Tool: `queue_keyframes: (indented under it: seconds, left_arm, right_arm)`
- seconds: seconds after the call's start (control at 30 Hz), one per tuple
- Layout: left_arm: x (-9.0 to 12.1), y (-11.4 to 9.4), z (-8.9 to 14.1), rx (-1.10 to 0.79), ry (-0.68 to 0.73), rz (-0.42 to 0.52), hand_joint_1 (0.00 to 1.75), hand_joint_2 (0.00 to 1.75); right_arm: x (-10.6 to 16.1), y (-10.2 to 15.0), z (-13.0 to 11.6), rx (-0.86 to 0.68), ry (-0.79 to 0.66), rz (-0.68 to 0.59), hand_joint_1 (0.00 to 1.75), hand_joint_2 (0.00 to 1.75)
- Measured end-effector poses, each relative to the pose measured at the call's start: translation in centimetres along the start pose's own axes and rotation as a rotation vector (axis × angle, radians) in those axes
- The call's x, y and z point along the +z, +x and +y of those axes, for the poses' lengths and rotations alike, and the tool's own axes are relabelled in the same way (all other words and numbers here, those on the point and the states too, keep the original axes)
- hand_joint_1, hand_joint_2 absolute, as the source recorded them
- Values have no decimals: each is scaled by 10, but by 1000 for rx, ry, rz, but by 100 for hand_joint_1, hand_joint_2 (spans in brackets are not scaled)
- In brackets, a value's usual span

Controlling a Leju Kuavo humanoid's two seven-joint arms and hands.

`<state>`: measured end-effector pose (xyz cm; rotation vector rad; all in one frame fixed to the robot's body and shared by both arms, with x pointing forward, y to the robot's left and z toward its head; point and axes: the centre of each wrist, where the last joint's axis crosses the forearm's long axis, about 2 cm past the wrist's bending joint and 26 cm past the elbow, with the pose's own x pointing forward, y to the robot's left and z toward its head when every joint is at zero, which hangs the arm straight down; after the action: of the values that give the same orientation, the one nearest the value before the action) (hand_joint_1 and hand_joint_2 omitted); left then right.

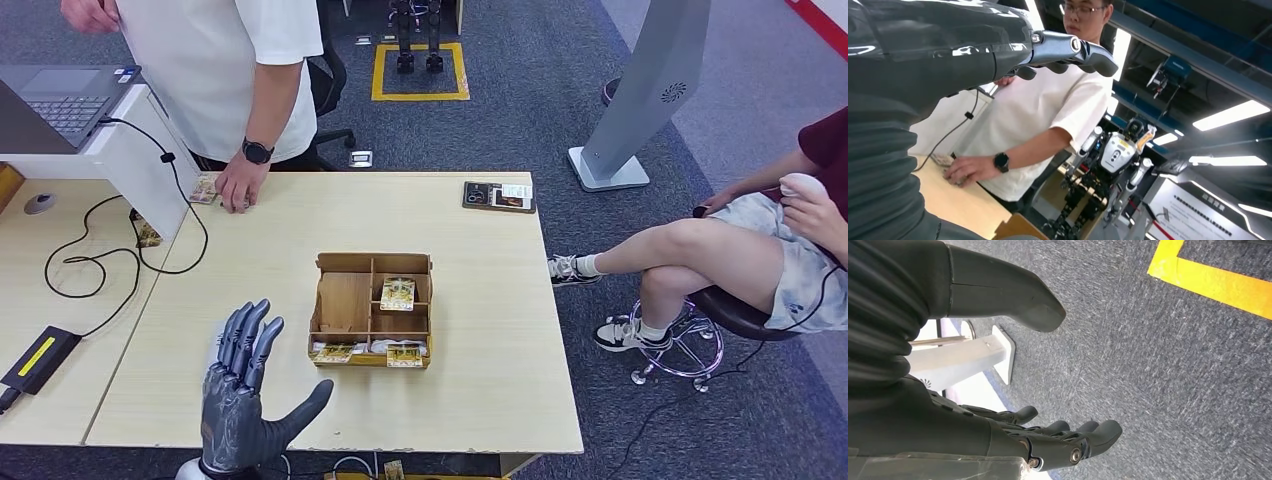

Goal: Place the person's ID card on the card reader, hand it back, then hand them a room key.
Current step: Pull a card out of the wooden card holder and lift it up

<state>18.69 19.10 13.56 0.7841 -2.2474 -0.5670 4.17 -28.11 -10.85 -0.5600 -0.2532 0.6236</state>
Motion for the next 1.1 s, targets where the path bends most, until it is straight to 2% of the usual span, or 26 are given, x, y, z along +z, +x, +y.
queue_keyframes:
  seconds: [0.43, 0.57, 0.73, 1.1]
  left_arm:
    - [3, 1, -17, -39, -140, 28, 0, 175]
    - [1, -2, -25, -83, -222, 74, 0, 175]
    - [-9, -2, -35, -106, -286, 129, 0, 175]
    - [-29, 1, -54, -129, -344, 151, 0, 175]
  right_arm:
    - [-1, 2, -1, 11, 13, 11, 0, 175]
    - [-2, 5, -3, 12, 10, 13, 0, 175]
    - [-3, 8, -5, 24, 7, 9, 0, 175]
    - [-5, 14, -8, 58, 12, -2, 0, 175]
